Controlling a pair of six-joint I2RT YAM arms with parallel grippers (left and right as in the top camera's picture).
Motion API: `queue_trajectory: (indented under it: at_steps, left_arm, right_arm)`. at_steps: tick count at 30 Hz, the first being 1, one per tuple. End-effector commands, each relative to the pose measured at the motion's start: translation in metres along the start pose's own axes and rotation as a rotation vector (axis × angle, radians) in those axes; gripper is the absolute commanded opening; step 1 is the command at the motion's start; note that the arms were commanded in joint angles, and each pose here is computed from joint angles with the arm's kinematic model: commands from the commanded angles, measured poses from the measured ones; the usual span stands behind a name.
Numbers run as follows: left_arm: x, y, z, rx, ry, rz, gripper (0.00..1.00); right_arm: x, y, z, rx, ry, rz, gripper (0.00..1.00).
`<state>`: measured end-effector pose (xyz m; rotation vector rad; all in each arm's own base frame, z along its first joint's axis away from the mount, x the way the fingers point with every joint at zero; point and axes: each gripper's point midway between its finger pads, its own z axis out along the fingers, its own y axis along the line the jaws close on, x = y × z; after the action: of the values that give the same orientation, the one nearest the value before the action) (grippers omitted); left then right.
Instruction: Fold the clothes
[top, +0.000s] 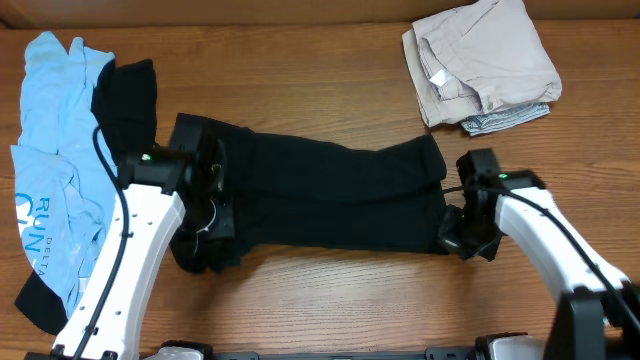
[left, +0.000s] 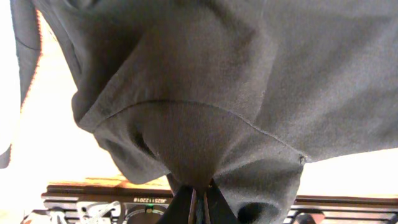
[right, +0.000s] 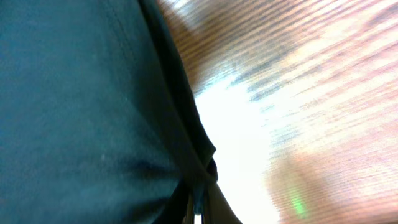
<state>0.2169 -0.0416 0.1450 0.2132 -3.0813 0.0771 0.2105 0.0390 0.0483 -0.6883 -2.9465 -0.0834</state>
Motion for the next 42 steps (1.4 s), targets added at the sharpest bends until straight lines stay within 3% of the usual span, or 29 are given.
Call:
queue_trajectory:
  at_steps: [1, 9, 15, 21, 27, 28, 30, 33, 35, 40, 42]
  left_arm:
    - [0.000, 0.005, -0.007, -0.028, -0.005, 0.024, 0.04]
    - [-0.015, 0.016, 0.015, -0.118, 0.039, 0.070, 0.04]
    - [-0.052, 0.023, 0.047, -0.197, 0.028, 0.070, 0.04]
    - [-0.103, 0.023, 0.075, -0.235, -0.098, -0.009, 0.04]
    - [-0.149, 0.015, 0.071, -0.185, -0.280, -0.026, 0.04]
    - [-0.155, 0.013, 0.070, -0.177, -0.303, -0.028, 0.12]
    - [-0.161, 0.010, 0.068, -0.165, -0.326, -0.020, 0.42]
    - [-0.159, 0.010, 0.067, -0.153, -0.316, -0.018, 0.99]
    - [-0.155, 0.007, 0.063, -0.090, -0.279, -0.060, 1.00]
    - [-0.146, 0.024, 0.029, 0.027, -0.255, -0.201, 1.00]
    - [-0.142, 0.039, 0.007, 0.039, -0.302, -0.245, 1.00]
  right_arm:
    - [-0.004, 0.004, -0.041, -0.038, -0.073, -0.050, 0.04]
    - [-0.033, 0.023, -0.056, -0.108, -0.197, -0.102, 0.04]
    - [-0.061, 0.042, -0.051, -0.151, -0.272, -0.133, 0.04]
    - [-0.089, 0.061, -0.042, -0.191, -0.333, -0.157, 0.04]
    - [-0.110, 0.079, -0.025, -0.224, -0.359, -0.192, 0.04]
    - [-0.112, 0.080, -0.022, -0.223, -0.357, -0.192, 0.05]
    - [-0.115, 0.081, -0.015, -0.219, -0.348, -0.191, 0.09]
    - [-0.115, 0.080, -0.008, -0.210, -0.333, -0.190, 0.21]
    - [-0.115, 0.080, -0.007, -0.207, -0.331, -0.197, 0.33]
    - [-0.114, 0.079, -0.007, -0.205, -0.326, -0.196, 0.42]
    - [-0.113, 0.079, -0.006, -0.203, -0.322, -0.196, 0.52]
